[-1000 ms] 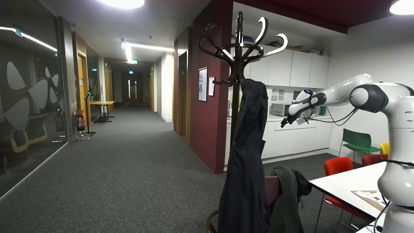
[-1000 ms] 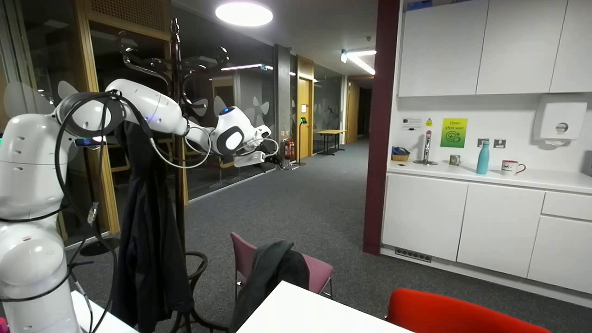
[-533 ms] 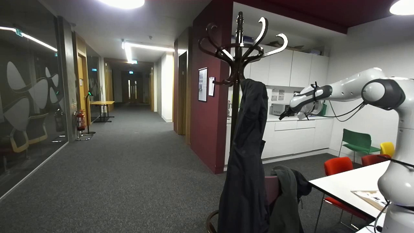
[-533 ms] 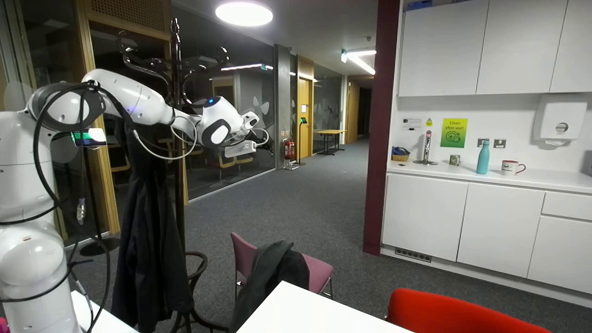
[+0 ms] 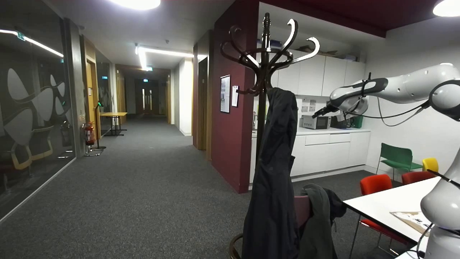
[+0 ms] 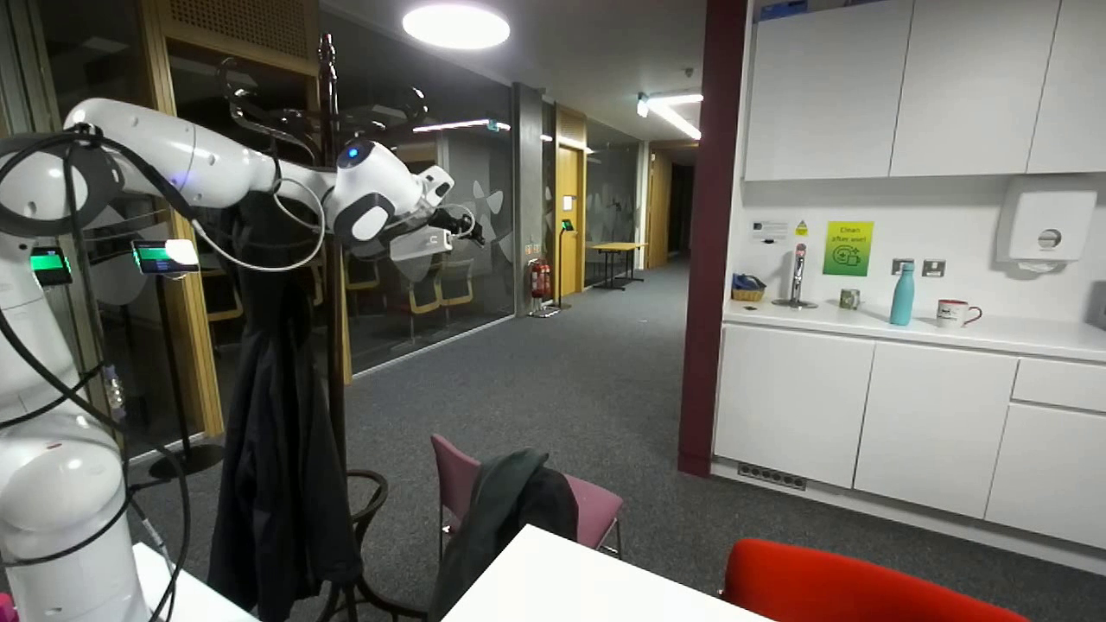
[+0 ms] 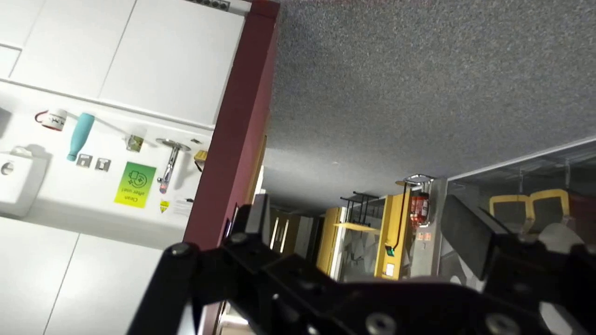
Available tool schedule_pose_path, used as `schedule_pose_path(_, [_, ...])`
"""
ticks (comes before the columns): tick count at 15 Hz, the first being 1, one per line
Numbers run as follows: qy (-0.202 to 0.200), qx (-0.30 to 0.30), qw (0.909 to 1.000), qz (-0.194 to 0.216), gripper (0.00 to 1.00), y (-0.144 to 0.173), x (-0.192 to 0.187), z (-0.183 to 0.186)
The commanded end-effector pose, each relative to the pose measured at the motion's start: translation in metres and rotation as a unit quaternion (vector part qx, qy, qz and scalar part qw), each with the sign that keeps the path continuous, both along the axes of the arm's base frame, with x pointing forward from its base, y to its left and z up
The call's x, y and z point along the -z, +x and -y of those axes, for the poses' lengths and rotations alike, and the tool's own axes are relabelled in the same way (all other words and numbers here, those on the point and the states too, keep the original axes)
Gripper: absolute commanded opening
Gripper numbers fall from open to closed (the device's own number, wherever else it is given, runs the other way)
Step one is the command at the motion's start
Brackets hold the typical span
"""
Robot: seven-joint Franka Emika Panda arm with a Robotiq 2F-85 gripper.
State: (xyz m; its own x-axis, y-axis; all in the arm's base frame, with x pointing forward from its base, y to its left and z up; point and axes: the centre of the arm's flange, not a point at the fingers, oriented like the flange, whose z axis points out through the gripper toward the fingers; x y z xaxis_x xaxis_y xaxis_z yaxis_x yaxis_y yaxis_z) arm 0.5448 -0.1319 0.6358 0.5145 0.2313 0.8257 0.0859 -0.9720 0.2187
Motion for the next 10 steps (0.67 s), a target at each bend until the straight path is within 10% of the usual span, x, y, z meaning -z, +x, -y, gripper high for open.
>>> schedule_pose_path(1, [0.0, -0.024, 0.9995, 0.022, 1.0, -0.055, -0.029, -0.009])
schedule_pose_path(10, [0.034, -0.048, 0.9974, -0.042, 1.0, -0.142, -0.06, -0.014])
